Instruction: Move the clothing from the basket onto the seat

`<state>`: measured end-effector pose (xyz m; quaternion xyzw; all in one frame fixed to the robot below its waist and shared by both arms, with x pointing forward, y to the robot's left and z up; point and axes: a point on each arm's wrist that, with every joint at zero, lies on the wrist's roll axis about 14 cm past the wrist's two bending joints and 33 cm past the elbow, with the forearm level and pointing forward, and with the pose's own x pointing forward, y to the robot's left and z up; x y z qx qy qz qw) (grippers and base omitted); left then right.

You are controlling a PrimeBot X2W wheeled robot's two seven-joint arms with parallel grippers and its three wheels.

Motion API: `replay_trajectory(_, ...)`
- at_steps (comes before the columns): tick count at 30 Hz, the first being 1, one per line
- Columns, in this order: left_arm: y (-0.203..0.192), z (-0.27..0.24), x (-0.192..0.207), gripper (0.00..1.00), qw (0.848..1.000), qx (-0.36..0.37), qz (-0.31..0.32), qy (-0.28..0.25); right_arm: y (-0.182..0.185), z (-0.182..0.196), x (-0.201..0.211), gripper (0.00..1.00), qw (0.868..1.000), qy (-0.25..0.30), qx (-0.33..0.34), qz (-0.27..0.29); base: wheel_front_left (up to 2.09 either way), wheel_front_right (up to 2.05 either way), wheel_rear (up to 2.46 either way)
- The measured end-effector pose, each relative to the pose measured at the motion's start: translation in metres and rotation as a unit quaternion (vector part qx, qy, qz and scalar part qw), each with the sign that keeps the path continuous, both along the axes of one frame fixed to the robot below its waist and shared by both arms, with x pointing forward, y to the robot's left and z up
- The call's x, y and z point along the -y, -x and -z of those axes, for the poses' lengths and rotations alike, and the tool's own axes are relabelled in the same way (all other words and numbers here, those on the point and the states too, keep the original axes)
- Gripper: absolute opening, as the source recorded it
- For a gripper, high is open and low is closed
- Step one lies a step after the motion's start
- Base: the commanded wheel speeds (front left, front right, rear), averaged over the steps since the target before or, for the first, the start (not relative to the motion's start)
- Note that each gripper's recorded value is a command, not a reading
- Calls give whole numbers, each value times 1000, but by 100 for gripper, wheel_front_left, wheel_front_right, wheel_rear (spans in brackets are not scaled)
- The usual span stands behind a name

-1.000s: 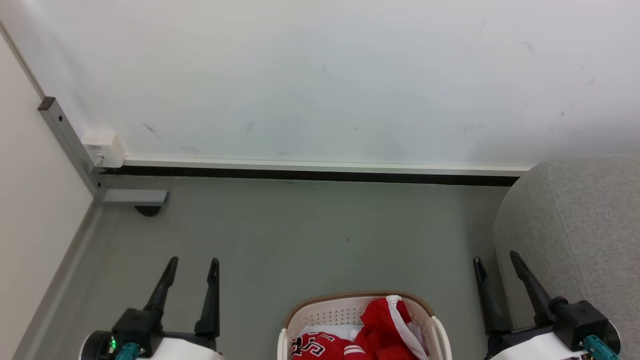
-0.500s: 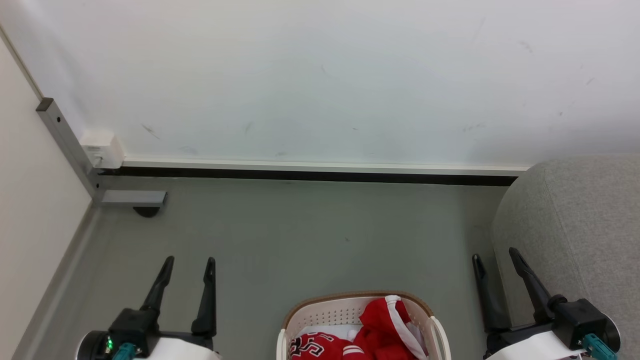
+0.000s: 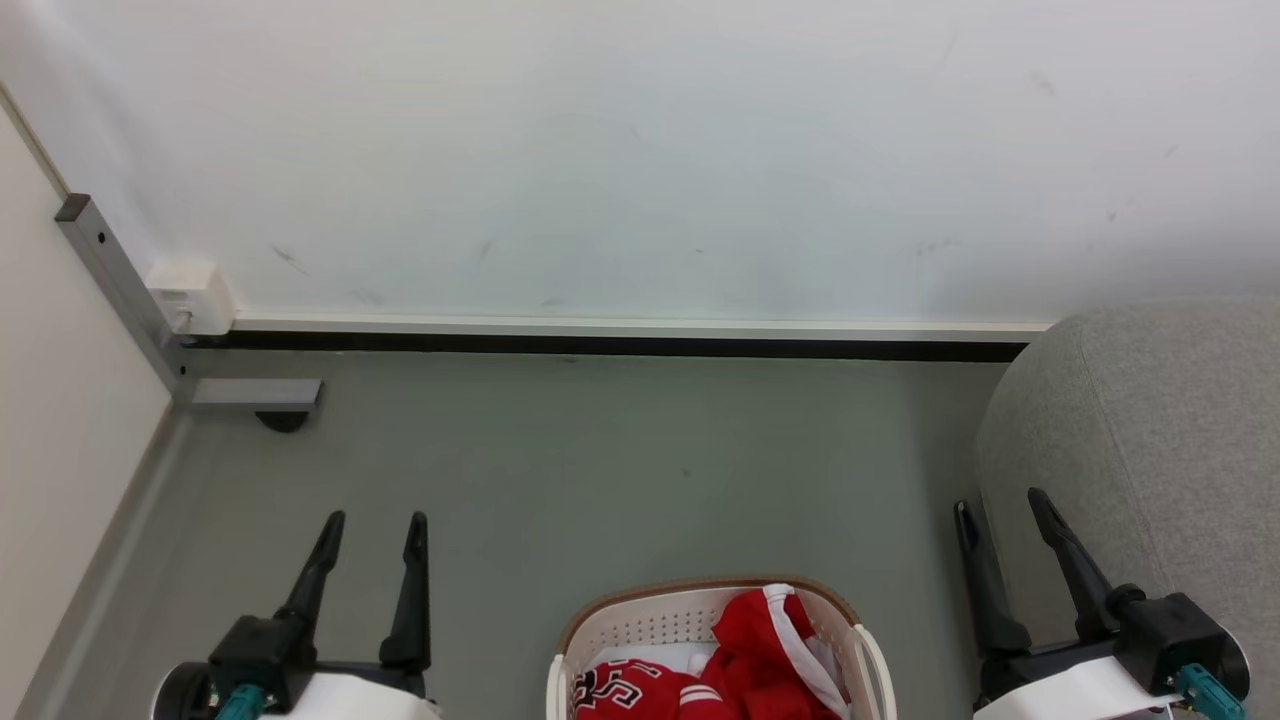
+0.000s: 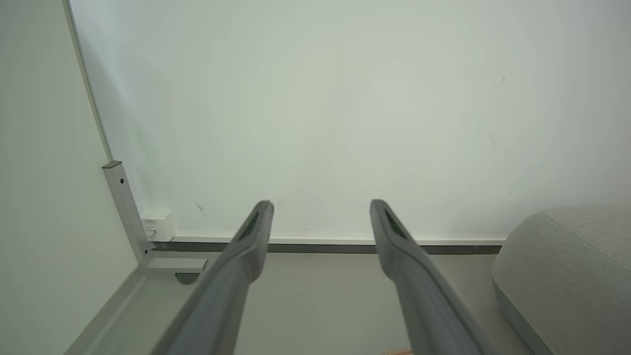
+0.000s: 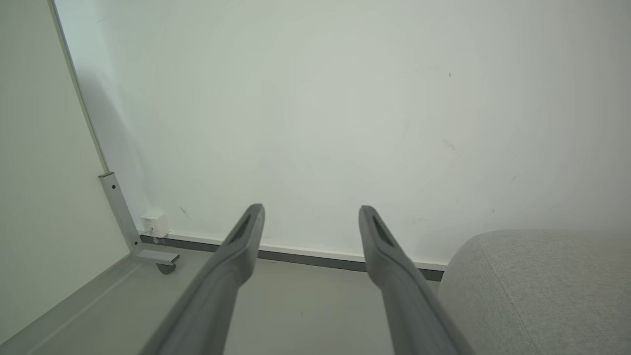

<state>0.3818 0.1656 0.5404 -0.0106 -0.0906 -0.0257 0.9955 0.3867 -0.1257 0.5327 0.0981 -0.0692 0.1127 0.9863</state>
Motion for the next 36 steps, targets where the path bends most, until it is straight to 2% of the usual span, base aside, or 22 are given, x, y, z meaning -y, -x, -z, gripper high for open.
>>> replay_trajectory(9,-17,3,18,100,999,-6,27,29,-5,4,19,100,1000,-8,-6,28,0,0,0)
replay_trajectory(15,-43,12,42,100,997,-18,66,28,-23,2,41,100,998,-6,-1,58,0,0,0)
replay_trajectory(22,-71,67,87,100,986,-89,144,5,-46,10,69,100,995,-1,-5,97,0,0,0)
replay_trajectory(29,-83,151,130,100,951,-197,232,-60,-65,23,88,100,992,7,-14,125,0,0,0)
replay_trajectory(36,-79,222,173,100,887,-291,329,-144,-80,37,102,100,990,15,-23,142,0,0,0)
